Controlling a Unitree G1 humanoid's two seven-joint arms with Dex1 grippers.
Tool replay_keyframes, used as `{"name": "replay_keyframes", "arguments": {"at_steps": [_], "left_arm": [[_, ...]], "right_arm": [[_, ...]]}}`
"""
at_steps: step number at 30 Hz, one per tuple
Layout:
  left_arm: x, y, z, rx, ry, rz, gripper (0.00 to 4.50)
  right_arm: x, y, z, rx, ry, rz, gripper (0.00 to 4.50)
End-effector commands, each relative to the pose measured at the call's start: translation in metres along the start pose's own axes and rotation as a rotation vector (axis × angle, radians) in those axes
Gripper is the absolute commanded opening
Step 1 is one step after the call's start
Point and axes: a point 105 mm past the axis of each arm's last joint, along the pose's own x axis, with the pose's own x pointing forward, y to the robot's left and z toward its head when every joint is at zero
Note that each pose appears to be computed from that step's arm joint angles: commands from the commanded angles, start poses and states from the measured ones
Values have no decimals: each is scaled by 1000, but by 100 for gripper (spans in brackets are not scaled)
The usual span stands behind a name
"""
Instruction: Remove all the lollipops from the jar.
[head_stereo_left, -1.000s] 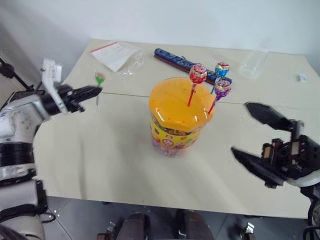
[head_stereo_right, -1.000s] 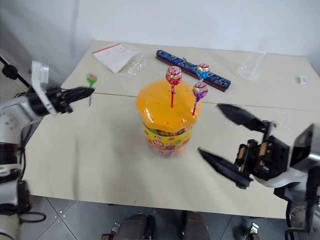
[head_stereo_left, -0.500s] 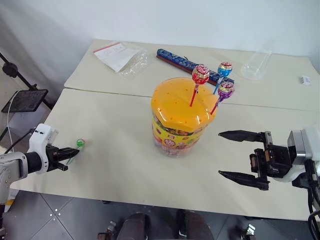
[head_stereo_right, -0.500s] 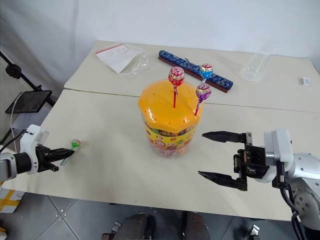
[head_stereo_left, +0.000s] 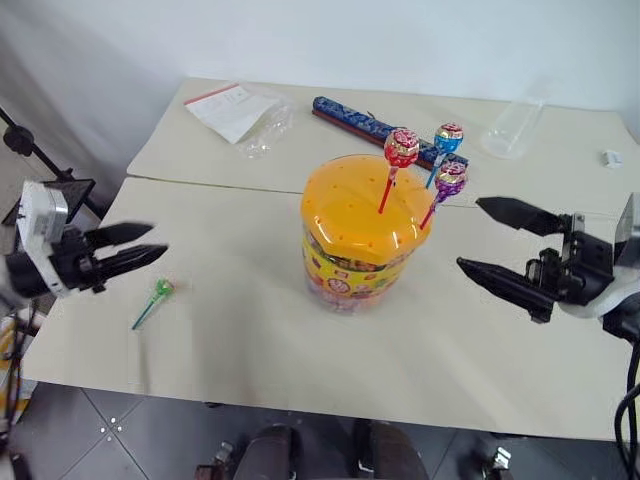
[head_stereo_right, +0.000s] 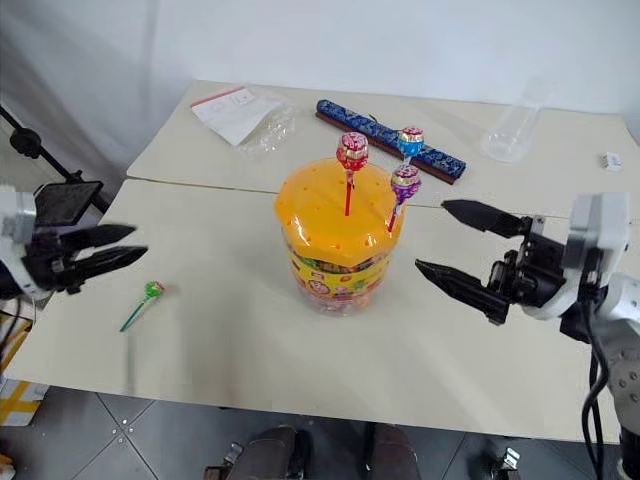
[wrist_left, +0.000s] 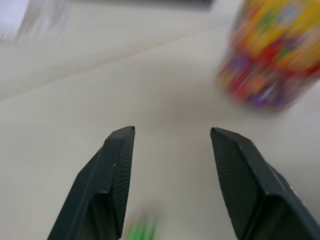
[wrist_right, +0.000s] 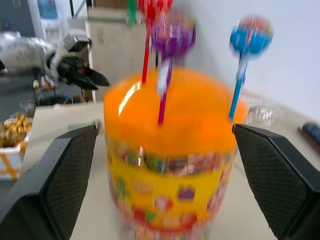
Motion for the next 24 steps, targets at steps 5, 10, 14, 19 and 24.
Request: {"name": "replay_keyframes", "arguments": {"at_steps": [5, 10, 14, 19, 24], "left_arm": [[38, -49, 48, -51, -396, -245, 449], [52, -65, 63, -144, -534, -348, 449], [56, -69, 61, -159, -527, -378, 450], [58, -74, 57, -178, -546, -418, 450], [63, -76, 53, -183, -545, -448, 450]], "right_arm": [[33, 11, 8, -2, -14, 83, 450], [35, 15, 6, 27, -5, 125, 450], [32, 19, 6, 33, -5, 154, 392], [27, 20, -6, 30, 9, 126, 224], [27, 14, -6, 3, -3, 92, 49]]}}
